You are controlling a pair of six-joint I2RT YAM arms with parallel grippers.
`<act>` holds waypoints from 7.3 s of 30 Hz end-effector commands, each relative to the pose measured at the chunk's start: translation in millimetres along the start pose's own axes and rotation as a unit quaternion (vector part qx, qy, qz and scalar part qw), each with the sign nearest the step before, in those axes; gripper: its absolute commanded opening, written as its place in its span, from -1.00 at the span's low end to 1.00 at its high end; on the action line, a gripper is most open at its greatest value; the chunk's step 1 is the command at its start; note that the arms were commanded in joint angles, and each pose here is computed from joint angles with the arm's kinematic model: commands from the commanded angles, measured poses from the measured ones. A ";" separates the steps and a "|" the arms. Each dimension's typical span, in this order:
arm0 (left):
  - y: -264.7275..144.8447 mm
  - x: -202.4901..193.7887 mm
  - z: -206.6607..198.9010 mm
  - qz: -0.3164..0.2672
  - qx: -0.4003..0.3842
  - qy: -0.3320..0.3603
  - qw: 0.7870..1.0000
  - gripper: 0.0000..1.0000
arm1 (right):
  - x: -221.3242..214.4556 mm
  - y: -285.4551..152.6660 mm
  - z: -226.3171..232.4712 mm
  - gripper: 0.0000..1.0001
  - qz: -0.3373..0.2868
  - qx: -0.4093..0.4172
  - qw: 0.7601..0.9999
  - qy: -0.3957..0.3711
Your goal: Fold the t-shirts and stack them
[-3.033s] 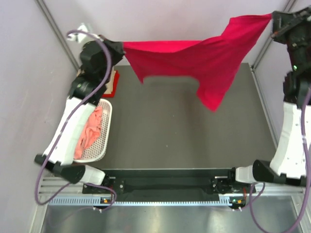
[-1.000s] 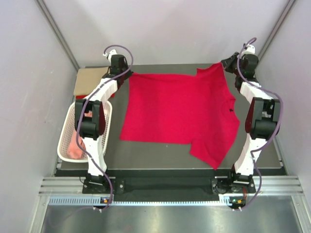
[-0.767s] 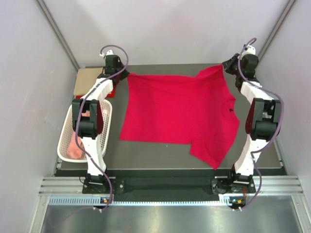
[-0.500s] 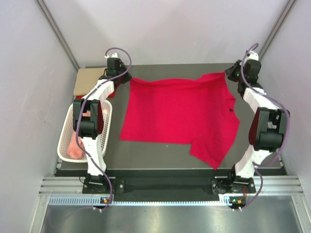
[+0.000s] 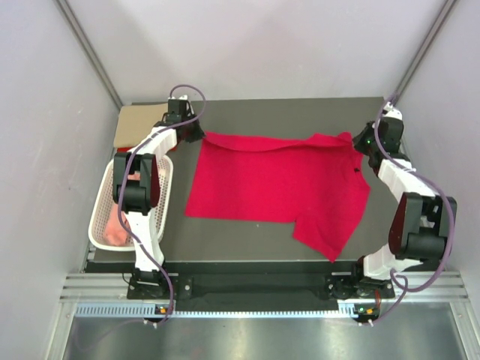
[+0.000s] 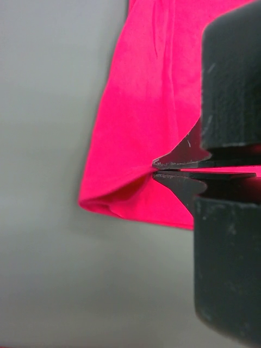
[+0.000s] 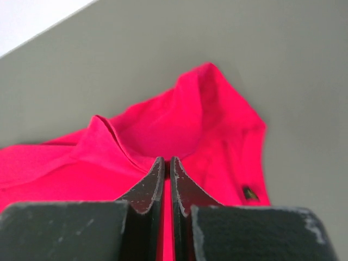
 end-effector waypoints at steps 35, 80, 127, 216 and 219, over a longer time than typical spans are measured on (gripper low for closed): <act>-37.0 -70.4 22.1 0.132 0.067 0.009 0.989 -1.00 | -59.6 -47.8 -64.2 -1.00 0.044 -0.148 0.988 0.022; -63.2 -32.2 -8.1 0.107 0.012 0.039 0.993 -0.23 | -36.7 -50.1 -47.2 -0.24 0.065 -0.138 0.988 0.020; 40.2 -20.4 38.4 0.092 0.129 0.055 0.986 -1.00 | 5.8 96.7 -78.6 -1.00 0.067 -0.073 0.995 0.018; -152.3 -66.3 -73.3 0.039 -0.180 0.019 0.983 -0.28 | -107.7 82.4 41.9 -0.03 0.315 0.185 0.896 -0.253; -154.7 -65.7 -74.3 0.037 -0.183 0.020 0.982 -0.28 | -101.4 77.1 47.6 -0.28 0.308 0.185 0.900 -0.248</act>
Point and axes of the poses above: each gripper's point midway between its finger pads, its own y axis out along the fingers, its own z axis along the line the jaws close on, x = y × z, the point moved 5 cm from there along -y, back along the fingers, and after that the axes turned 9 degrees about y, right-handed, at the moved point
